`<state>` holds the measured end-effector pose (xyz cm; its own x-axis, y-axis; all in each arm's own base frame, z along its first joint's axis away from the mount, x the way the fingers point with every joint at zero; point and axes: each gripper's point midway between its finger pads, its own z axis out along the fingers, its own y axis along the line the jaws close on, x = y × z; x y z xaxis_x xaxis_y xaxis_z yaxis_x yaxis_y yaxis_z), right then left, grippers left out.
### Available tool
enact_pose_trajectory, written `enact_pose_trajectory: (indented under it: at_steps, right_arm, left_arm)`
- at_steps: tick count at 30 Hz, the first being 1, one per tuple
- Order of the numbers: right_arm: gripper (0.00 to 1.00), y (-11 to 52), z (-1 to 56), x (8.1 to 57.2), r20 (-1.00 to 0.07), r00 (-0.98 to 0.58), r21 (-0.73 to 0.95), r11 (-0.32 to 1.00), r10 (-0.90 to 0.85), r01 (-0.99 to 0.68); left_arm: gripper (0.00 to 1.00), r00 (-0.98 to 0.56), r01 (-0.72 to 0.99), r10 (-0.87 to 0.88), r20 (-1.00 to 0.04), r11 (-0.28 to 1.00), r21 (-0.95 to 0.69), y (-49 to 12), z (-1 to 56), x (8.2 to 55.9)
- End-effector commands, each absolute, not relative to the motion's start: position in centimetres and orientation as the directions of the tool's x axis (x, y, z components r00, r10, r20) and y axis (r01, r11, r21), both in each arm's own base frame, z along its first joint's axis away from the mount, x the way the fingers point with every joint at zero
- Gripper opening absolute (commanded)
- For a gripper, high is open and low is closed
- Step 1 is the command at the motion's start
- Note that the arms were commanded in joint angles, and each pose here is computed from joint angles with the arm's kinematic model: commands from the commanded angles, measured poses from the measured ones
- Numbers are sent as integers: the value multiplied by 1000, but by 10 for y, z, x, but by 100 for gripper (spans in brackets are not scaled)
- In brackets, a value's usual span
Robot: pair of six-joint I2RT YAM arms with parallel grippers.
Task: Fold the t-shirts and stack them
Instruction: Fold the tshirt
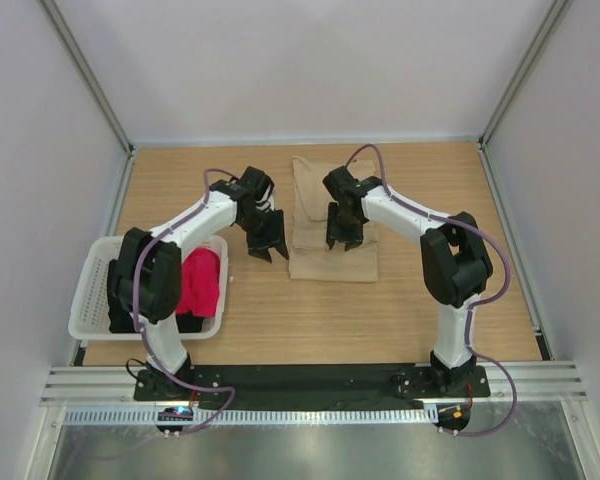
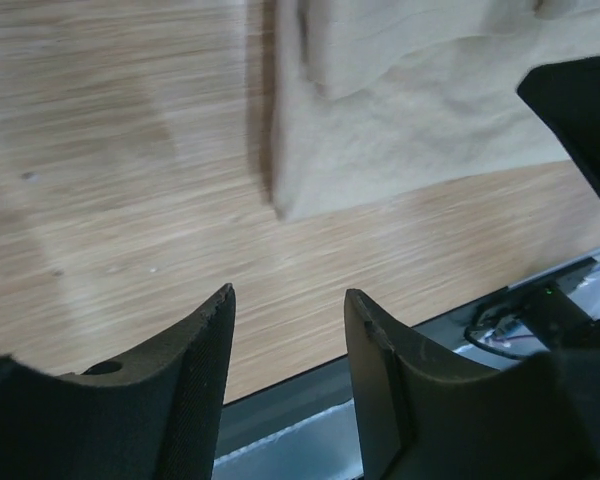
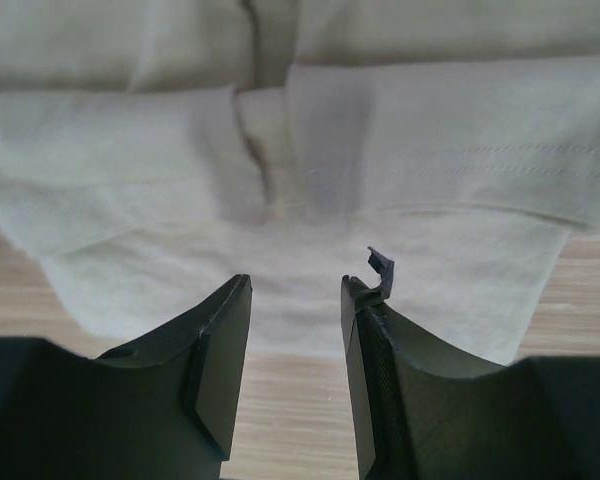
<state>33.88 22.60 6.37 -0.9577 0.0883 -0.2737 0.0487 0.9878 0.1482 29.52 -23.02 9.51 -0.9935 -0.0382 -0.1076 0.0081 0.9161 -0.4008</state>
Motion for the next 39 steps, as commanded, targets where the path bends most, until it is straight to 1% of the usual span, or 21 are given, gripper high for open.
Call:
enact_pose_trajectory:
  at_steps: [1, 2, 3, 4, 5, 8, 11, 12, 18, 24, 36, 39]
  right_arm:
    - [48, 212, 59, 364, -350, -924, 95, 987, 155, 129]
    - [47, 211, 54, 364, -345, -928, 84, 989, 142, 121]
    - [47, 212, 52, 364, -347, -928, 85, 990, 137, 114]
    - [46, 210, 50, 365, -349, -928, 74, 991, 132, 113]
    - [46, 210, 47, 365, -345, -932, 66, 993, 115, 99]
    - [44, 209, 47, 371, -368, -924, 55, 995, 100, 86]
    - [43, 211, 48, 373, -363, -928, 48, 996, 90, 78]
    - [43, 211, 44, 373, -353, -932, 42, 996, 88, 78]
    - [41, 220, 45, 369, -341, -937, 51, 997, 78, 65]
    - [42, 230, 46, 364, -340, -938, 61, 997, 72, 55]
    - [42, 232, 24, 379, -344, -938, 23, 999, 48, 43]
    - [42, 228, 26, 386, -380, -924, 0, 999, 46, 50]
  left_arm:
    - [49, -985, 43, -63, -162, 815, -578, -277, 113, 317]
    - [47, -988, 31, -63, -141, 815, -579, -282, 106, 317]
    - [44, -989, 25, -66, -134, 813, -582, -285, 104, 320]
    - [42, -989, 25, -68, -133, 800, -599, -291, 107, 325]
    - [40, -992, -1, -77, -101, 800, -600, -295, 96, 327]
    - [38, -992, -11, -89, -95, 785, -619, -304, 92, 338]
    - [36, -993, -49, -102, -51, 785, -618, -310, 78, 343]
    - [35, -994, -70, -108, -25, 788, -611, -310, 70, 342]
    - [32, -991, -128, -120, 52, 816, -563, -301, 42, 328]
    - [31, -991, -133, -111, 73, 827, -547, -298, 32, 322]
    - [29, -992, -125, -91, 89, 835, -535, -298, 26, 323]
    - [28, -992, -122, -86, 91, 842, -526, -296, 24, 320]
